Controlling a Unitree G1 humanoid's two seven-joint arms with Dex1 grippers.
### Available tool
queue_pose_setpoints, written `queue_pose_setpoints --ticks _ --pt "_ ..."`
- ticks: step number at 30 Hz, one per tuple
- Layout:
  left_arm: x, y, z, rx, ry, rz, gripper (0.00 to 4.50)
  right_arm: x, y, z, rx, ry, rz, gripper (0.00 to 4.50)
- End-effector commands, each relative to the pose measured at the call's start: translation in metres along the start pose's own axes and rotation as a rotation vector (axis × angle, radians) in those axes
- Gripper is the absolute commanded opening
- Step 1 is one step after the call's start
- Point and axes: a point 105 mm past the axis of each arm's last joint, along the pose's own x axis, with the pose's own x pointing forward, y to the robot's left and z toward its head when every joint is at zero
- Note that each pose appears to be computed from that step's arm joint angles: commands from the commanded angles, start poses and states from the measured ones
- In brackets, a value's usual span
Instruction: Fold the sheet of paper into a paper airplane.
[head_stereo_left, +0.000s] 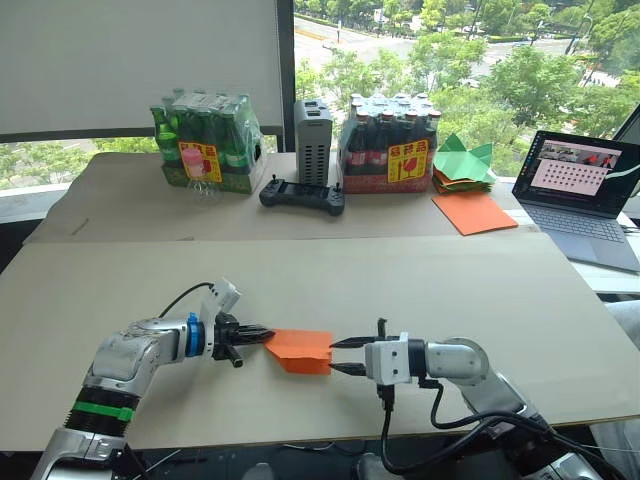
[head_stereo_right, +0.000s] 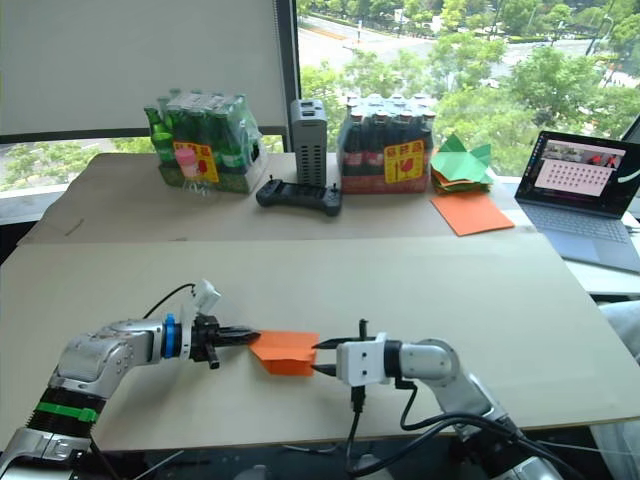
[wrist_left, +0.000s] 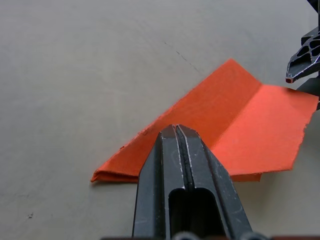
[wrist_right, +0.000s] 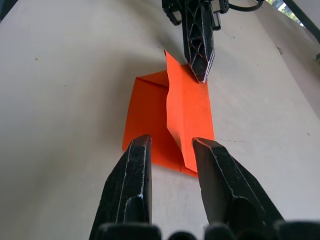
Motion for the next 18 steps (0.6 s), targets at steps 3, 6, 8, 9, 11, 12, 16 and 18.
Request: queue_pose_setpoints --ticks 3,6,8,9,11,12,16,18 --pt "-0.0017 0.0010 -0.0062 -0.012 0.021 0.018 0.00 0.0032 -0.0069 0.0103 -0.052 -0.041 -0.017 1.50" --pt "-0.0023 0.0013 -0.0072 -0.013 0.021 0.020 0.00 0.0058 -0.0083 0.0104 -0.055 -0.045 -0.018 1.50" --pt "-0.0025 0.0015 -0.0077 -0.014 0.020 0.021 0.00 0.0068 -0.0091 0.0103 -0.054 -0.046 -0.018 1.50" --pt "-0.0025 0.0016 -0.0079 -0.015 0.020 0.021 0.00 0.0071 -0.0093 0.0102 -0.054 -0.047 -0.018 1.50" --pt "-0.0024 0.0017 -0.0083 -0.016 0.020 0.022 0.00 0.0081 -0.0092 0.0095 -0.055 -0.046 -0.014 1.50" --pt "-0.0023 0.0013 -0.0086 -0.016 0.020 0.021 0.00 0.0087 -0.0084 0.0091 -0.050 -0.047 -0.006 1.50" --pt "-0.0019 0.0003 -0.0087 -0.017 0.020 0.018 0.00 0.0099 -0.0077 0.0057 -0.039 -0.037 0.002 0.31" --pt "-0.0019 0.0005 -0.0088 -0.017 0.019 0.019 0.00 0.0097 -0.0084 0.0042 -0.022 -0.035 -0.002 0.01"
